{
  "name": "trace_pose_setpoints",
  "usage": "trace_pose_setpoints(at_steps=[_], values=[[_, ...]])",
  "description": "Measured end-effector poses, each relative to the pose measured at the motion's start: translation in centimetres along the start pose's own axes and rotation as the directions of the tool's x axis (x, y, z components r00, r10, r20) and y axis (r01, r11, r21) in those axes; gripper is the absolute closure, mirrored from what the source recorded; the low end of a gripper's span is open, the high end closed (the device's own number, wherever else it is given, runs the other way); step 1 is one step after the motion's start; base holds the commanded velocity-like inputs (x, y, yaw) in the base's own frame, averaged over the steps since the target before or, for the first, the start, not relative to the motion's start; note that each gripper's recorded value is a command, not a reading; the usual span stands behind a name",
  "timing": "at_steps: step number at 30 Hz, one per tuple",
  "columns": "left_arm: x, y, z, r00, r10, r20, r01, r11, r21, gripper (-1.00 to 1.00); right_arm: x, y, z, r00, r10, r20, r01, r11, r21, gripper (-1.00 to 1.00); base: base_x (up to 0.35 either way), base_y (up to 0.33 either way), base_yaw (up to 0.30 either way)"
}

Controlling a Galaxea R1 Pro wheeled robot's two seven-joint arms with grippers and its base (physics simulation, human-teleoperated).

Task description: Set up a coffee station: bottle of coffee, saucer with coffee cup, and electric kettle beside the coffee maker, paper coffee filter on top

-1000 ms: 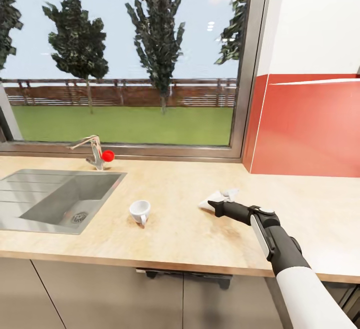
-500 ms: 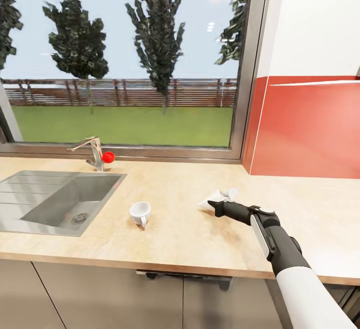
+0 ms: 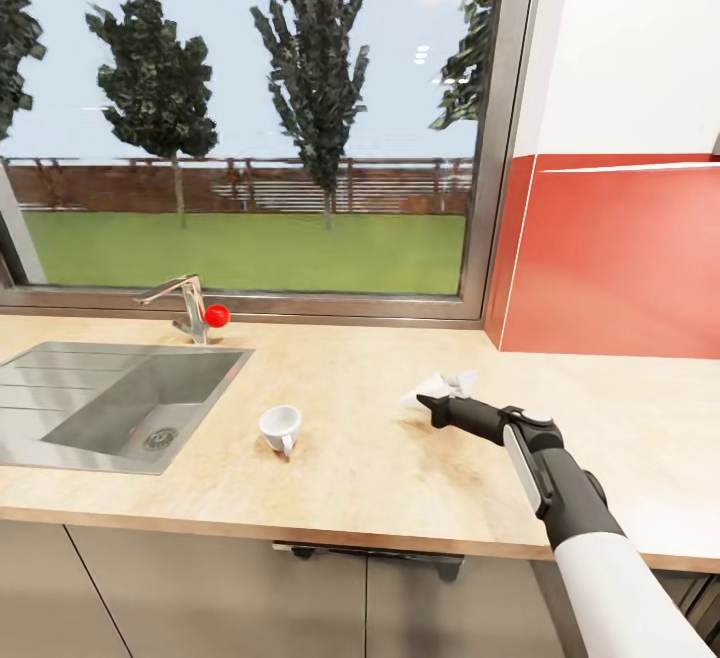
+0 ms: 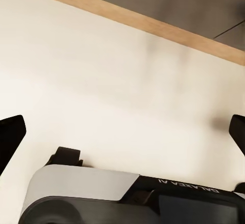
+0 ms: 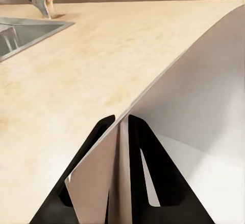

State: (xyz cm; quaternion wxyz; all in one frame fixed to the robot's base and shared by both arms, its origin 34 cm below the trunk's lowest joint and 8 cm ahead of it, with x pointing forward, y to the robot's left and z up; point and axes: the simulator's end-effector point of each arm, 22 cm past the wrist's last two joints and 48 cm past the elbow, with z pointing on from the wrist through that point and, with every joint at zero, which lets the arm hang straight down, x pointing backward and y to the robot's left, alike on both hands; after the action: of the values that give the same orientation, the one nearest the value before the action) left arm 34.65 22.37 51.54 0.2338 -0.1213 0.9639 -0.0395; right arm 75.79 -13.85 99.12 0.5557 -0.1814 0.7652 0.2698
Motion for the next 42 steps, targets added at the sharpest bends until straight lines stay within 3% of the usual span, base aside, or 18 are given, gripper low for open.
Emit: trace_pose_setpoints(at_steps=[5,10,20,42], values=[[0.0,0.0,0.0,1.000,0.000,0.000,0.000,1.000,0.000,-1.00,-1.6,0.6,-0.5,0.999,-0.027,0.031,0.027,1.000,-0.011,1.00,0.000,0.000,0.000],[0.0,0.0,0.0,1.000,0.000,0.000,0.000,1.000,0.000,-1.00,-3.0,2.6,-1.2,0.997,-0.056,0.062,0.060,0.995,-0.078,1.00,0.000,0.000,0.000],[0.0,0.0,0.0,1.000,0.000,0.000,0.000,1.000,0.000,-1.00,-3.3,3.0,-1.5,0.996,-0.061,0.071,0.067,0.993,-0.095,1.00,-0.028,0.000,0.000],[0.0,0.0,0.0,1.000,0.000,-0.001,0.000,1.000,0.000,-1.00,-3.5,3.1,-1.5,0.995,-0.065,0.076,0.072,0.993,-0.097,1.00,-0.327,0.000,0.002]])
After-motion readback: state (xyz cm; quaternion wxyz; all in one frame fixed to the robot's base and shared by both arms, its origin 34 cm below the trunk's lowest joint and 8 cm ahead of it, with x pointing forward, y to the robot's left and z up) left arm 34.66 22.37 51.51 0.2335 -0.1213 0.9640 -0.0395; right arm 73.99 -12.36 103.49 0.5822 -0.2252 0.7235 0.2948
